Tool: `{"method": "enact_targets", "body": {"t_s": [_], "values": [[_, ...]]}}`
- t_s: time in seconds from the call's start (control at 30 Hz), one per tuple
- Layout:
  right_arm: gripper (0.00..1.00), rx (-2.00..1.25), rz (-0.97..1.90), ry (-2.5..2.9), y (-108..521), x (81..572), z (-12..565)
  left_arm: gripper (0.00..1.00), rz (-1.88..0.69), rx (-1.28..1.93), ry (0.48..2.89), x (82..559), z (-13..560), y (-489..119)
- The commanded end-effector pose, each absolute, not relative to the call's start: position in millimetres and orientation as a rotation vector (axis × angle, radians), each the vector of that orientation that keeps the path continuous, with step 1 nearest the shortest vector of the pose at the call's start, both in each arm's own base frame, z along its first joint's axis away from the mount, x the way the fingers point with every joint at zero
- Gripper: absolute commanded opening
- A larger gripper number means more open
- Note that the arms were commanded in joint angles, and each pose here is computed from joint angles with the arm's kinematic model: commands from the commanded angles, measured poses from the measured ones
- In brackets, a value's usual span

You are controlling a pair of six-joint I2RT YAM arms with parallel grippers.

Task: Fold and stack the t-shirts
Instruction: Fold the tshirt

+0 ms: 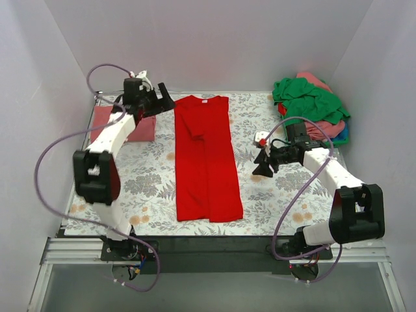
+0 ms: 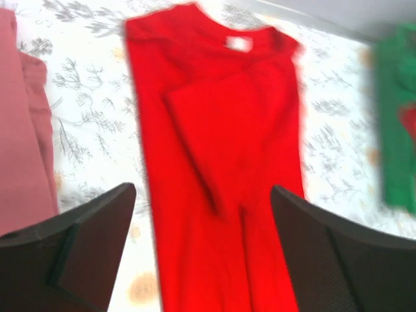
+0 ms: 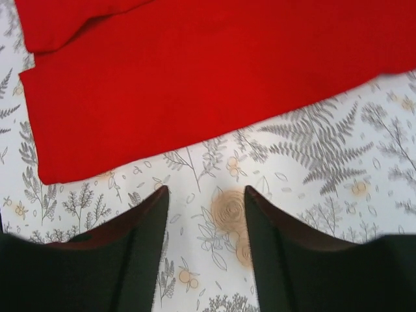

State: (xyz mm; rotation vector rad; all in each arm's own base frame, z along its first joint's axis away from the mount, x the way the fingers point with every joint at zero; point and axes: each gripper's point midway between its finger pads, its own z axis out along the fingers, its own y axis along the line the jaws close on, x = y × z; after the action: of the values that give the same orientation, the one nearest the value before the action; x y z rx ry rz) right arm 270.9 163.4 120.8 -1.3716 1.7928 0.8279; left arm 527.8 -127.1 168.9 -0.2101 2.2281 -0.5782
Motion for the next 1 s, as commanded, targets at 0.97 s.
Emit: {"method": "enact_targets", "body": {"t_s": [0.97], "values": [[0.72, -2.213, 0.652, 1.383, 237.8, 123.5, 22.0, 0.72, -0.513, 1.595, 1.783, 135.8, 98.4, -195.0]]}}
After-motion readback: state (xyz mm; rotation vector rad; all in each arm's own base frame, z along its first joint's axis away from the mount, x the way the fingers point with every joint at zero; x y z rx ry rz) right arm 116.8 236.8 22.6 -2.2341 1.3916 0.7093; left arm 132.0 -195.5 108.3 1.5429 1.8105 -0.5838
